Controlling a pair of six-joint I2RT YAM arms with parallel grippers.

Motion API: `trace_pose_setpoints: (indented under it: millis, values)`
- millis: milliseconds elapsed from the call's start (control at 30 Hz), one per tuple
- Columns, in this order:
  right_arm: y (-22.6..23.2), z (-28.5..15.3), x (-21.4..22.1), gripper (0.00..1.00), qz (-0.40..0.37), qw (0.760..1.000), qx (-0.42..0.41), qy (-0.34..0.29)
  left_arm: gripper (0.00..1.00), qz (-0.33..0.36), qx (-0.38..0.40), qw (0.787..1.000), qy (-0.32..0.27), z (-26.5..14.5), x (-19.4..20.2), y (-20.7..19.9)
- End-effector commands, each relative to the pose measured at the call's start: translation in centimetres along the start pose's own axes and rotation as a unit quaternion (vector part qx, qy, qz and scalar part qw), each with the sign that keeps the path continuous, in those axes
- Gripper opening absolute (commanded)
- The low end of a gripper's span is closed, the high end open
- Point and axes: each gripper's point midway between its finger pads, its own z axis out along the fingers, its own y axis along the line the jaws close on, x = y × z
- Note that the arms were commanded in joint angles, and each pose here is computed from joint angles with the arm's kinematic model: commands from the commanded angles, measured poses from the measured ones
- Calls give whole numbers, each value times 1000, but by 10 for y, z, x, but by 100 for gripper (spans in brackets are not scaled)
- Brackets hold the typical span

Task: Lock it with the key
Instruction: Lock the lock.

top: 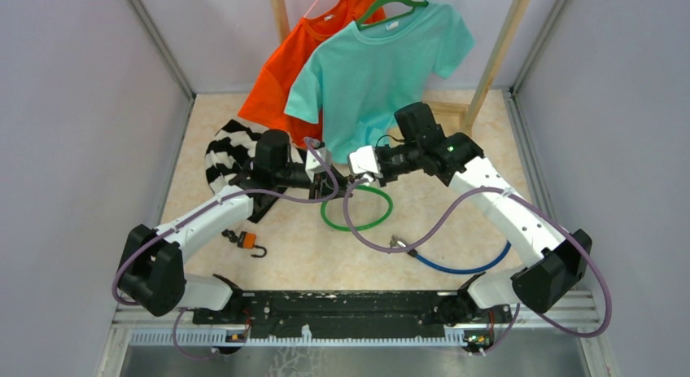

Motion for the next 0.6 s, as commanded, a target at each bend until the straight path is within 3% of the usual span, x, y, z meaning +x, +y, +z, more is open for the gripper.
trace_pose_setpoints:
  millis: [0, 567]
  values:
    - [-11, -8, 1, 0, -53, 998, 19, 28, 3, 9, 55, 998, -22, 1, -12, -21]
    - [-12, -14, 9, 0, -87, 994, 15, 58, 0, -11, 51, 999, -15, 1, -10, -21]
